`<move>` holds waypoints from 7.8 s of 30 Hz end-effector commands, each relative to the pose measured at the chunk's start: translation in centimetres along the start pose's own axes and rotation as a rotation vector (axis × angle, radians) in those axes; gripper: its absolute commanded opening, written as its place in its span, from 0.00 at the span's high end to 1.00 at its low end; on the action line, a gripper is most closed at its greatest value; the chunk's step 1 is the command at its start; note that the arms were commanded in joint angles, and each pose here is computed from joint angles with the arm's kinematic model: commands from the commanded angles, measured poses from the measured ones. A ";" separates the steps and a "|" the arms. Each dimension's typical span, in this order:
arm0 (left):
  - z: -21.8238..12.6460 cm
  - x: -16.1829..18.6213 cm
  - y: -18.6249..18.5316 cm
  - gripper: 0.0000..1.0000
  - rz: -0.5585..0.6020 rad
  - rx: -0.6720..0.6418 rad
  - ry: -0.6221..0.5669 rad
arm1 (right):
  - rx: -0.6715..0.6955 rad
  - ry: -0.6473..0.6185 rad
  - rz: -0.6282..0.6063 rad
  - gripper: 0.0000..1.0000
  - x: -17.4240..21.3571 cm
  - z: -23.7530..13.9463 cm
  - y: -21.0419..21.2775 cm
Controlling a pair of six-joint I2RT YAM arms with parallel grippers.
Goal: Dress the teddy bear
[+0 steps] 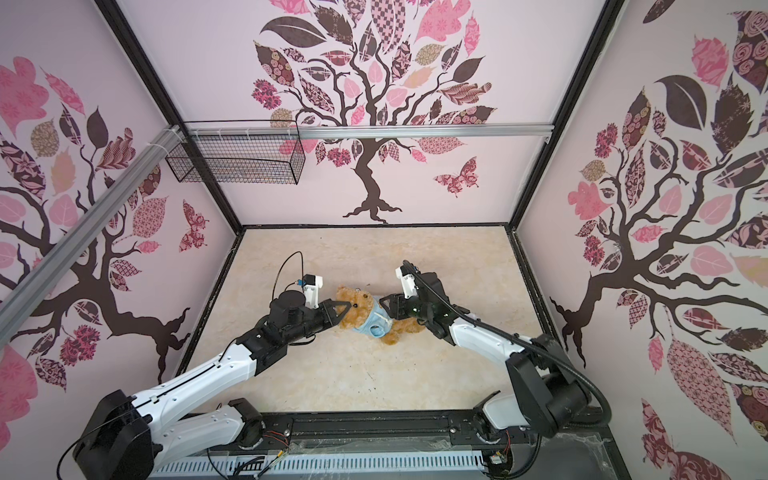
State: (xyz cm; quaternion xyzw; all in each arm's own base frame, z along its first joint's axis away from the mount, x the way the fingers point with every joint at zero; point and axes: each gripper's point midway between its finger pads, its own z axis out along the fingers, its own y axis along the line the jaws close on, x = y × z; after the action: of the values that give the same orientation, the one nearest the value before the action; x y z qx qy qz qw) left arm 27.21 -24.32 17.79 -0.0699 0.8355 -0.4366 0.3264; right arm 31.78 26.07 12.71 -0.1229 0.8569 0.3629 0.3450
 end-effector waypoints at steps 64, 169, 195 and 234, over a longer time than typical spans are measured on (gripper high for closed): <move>-1.8 -1.8 3.6 1.00 -0.742 0.120 -0.103 | -0.136 -0.190 -0.291 0.52 4.8 -8.0 6.1; -4.0 -2.0 4.2 1.00 -0.647 -0.089 -0.128 | 0.338 -0.584 -0.135 1.00 -4.4 -9.1 -2.2; -0.2 -4.5 1.2 1.00 0.143 0.088 -0.130 | 0.045 -0.001 0.045 0.97 5.8 -2.0 -4.6; -0.5 -1.9 -1.1 1.00 0.512 0.134 -0.083 | -0.223 0.121 0.137 0.88 4.3 0.1 -0.6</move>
State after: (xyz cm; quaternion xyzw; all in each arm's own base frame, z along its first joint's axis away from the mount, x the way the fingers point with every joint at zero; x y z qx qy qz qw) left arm 27.96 -23.60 17.80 0.1382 0.8006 -0.3831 0.4394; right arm 29.13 25.70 9.44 -0.1173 0.8406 0.4674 0.2472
